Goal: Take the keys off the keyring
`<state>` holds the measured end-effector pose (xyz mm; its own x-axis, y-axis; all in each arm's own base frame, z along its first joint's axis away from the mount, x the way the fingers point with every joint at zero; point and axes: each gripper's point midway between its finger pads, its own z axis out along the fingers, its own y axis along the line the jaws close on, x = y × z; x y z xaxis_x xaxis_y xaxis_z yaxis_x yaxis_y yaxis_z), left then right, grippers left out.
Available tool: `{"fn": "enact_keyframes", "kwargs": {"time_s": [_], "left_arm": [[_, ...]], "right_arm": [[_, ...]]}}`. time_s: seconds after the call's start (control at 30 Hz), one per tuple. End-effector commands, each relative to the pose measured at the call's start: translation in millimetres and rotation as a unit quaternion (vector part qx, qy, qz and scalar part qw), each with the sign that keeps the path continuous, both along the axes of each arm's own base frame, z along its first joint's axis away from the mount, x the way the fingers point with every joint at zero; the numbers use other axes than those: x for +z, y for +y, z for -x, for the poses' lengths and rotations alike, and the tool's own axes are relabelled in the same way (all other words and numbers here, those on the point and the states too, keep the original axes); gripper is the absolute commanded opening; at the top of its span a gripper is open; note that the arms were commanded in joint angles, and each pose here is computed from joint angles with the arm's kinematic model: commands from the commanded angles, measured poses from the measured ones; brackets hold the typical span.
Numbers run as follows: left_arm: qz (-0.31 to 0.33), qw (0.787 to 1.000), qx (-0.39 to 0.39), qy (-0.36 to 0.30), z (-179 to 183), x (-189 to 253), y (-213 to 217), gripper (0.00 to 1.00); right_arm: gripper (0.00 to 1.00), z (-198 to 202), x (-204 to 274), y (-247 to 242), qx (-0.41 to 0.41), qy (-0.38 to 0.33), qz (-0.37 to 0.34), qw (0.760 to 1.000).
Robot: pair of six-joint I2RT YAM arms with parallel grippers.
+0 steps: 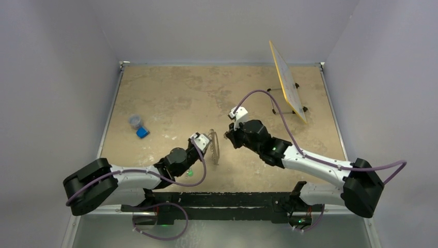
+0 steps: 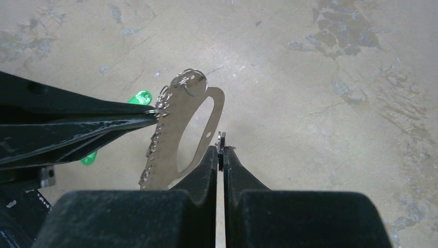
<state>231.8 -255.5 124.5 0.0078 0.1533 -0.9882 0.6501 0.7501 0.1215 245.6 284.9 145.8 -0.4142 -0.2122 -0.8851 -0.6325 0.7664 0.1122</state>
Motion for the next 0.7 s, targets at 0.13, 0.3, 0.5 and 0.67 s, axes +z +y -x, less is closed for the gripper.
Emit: {"fn": "enact_keyframes", "kwargs": {"time_s": [0.13, 0.3, 0.5, 0.67], "left_arm": [[0.053, 0.998, 0.021, 0.025, -26, 7, -35, 0.0], [0.069, 0.997, 0.022, 0.038, -39, -1, -54, 0.09], [0.092, 0.993, 0.038, 0.068, -49, -7, -51, 0.37], [0.1, 0.988, 0.08, 0.083, -54, -4, -33, 0.45]], "right_arm": [[0.0, -1, 39, -14, -0.017, -0.06, -0.045, 0.997], [0.0, 6, 47, -16, -0.002, -0.069, -0.056, 0.996], [0.0, 7, 51, -20, -0.002, -0.084, -0.06, 0.995], [0.0, 12, 52, -15, 0.021, -0.092, -0.066, 0.993]]}}
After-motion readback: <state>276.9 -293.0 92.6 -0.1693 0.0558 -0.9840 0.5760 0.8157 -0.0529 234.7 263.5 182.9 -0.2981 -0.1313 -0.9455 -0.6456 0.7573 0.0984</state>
